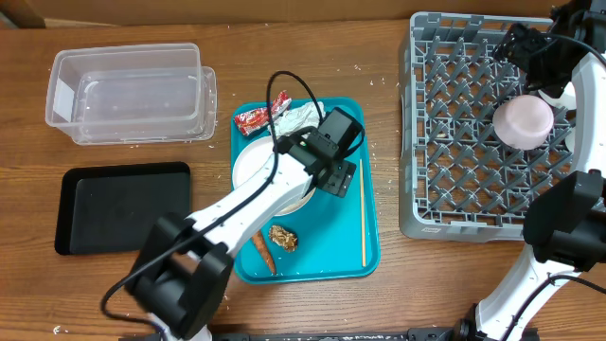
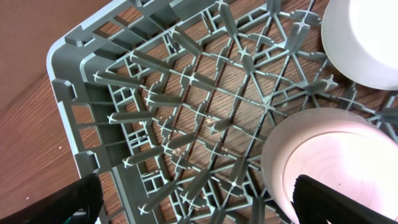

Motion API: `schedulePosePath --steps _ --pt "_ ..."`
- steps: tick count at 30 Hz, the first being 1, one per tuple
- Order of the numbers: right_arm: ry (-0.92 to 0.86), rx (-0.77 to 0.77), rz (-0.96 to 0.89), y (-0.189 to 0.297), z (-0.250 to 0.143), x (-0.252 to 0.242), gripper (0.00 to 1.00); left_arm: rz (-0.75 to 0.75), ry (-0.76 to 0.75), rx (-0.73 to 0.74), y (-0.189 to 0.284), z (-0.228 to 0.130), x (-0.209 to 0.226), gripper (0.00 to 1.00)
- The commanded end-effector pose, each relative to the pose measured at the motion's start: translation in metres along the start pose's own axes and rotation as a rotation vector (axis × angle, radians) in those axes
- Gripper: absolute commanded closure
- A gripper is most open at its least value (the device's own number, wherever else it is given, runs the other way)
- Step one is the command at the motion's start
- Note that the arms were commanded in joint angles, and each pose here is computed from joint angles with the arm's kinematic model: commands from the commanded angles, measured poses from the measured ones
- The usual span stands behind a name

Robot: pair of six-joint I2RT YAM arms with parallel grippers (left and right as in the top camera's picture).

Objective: Sort waste into correct bins and load items into the dishwasher
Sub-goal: 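Grasp the pink rice plate rim with the left gripper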

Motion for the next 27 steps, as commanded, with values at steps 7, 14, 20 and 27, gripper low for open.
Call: schedulePosePath --steps 7,14,20,27 --pt "0.003 -0.065 0.001 0.024 0.014 0.002 0.0 0.054 -0.033 0.13 -0.041 -0.027 0.002 0.21" --pt "0.003 -0.065 0.001 0.024 0.014 0.002 0.0 0.06 -0.112 0.149 -0.055 -0.031 0.003 0.3" --pt "0.003 -0.065 0.002 0.024 0.014 0.002 0.0 0.067 -0.136 0.142 -0.059 -0.03 0.003 0.44" --pt "0.003 -0.065 0.002 0.024 0.014 0.002 0.0 0.107 -0.143 0.115 -0.059 -0.025 0.009 0.49"
Point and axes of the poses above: each gripper's point midway between its finger pads, its own y axis back along the fingers, its own x axis along the line the jaws close on, z = x × y, the point moved 1 cm from there along y, back along the fingers, and after that the axes turned 15 degrees about y, right-handed, at the moved point
